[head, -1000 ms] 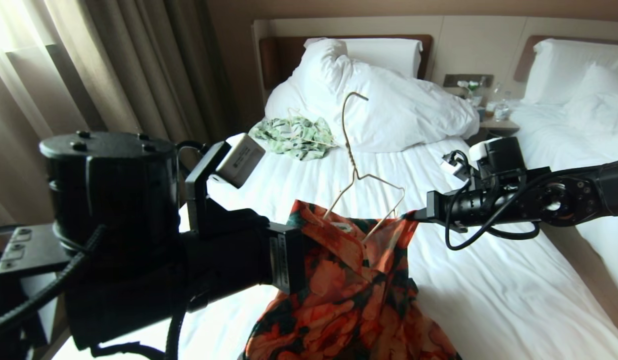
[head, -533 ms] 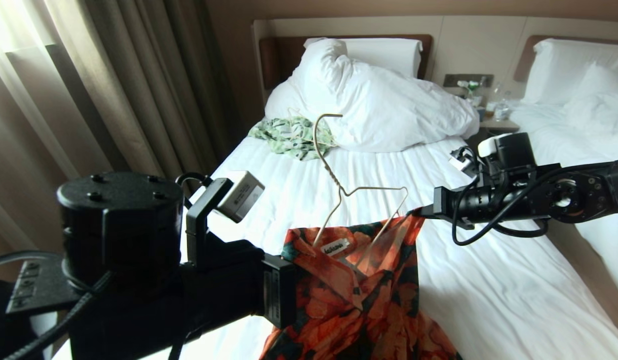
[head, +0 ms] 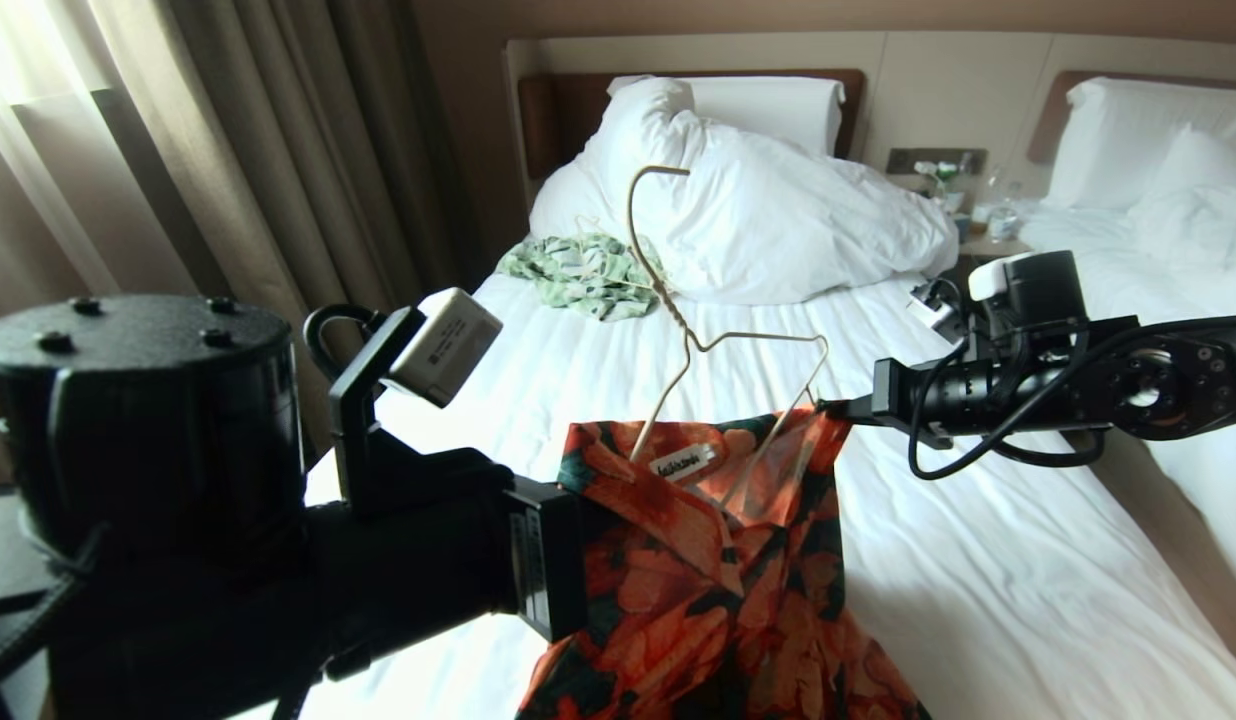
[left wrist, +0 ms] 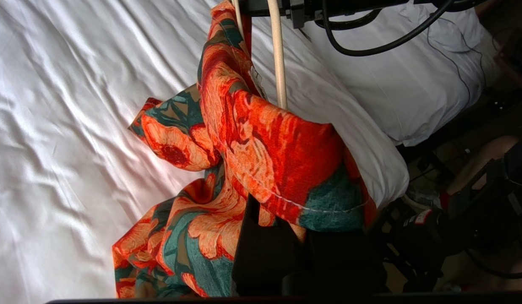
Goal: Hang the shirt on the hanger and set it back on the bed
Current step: Hook the other side of the shirt onto the hanger
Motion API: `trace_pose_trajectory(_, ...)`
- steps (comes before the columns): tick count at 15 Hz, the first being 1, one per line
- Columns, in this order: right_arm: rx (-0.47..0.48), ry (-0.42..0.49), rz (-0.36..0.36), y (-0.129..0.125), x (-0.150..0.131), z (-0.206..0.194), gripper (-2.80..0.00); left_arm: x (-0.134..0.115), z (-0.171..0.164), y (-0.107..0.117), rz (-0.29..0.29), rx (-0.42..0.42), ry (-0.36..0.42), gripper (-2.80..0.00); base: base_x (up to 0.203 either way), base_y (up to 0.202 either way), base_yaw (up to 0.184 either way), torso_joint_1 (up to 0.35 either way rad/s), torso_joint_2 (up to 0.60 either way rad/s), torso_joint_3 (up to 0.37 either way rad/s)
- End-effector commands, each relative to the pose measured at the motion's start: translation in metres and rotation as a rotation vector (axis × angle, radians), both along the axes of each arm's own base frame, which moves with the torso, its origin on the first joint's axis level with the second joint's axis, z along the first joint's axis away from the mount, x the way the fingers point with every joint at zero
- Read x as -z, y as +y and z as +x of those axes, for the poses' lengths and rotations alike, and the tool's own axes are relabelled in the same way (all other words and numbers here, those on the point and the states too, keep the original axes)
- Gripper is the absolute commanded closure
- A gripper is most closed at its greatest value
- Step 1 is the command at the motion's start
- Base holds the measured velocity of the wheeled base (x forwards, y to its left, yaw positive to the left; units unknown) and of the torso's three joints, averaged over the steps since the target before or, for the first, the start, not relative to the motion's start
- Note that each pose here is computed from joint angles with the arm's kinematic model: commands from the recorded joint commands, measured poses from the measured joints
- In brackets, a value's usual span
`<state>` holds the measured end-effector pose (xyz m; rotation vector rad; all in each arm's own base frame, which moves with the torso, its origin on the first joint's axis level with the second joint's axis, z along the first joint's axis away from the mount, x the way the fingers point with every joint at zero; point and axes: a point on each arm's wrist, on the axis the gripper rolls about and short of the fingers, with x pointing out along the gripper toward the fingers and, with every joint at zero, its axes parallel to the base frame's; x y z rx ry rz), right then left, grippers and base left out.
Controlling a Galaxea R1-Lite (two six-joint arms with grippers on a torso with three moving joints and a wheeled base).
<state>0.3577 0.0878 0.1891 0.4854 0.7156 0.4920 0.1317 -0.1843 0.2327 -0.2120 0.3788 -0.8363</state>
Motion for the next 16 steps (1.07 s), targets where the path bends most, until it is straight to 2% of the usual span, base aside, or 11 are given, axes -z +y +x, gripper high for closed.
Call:
trace_pose_trajectory(1,-0.001,-0.005,0.004,0.000,-0.002,-0.001,0.00,-0.004,-0.005,0.002,-0.027,0.009,0.000,0.00,0.000,0.000,0.000,0.000,0.00,0.000)
trace_pose_trajectory(7,-0.002,0.014,-0.001,0.002,0.009,0.006,0.00,-0.011,-0.016,0.001,-0.052,0.041,-0.008,0.00,0.000,0.000,0.000,0.000,0.00,0.000)
trace_pose_trajectory(10,0.006,-0.045,0.025,0.002,0.001,0.008,0.00,-0.002,-0.018,-0.004,-0.021,0.054,0.039,0.00,0.000,0.000,0.000,0.000,0.00,0.000)
trace_pose_trajectory(16,0.016,-0.061,0.034,0.000,-0.004,0.009,0.00,0.017,-0.020,0.000,0.031,0.053,0.073,0.00,0.000,0.000,0.000,0.000,0.00,0.000)
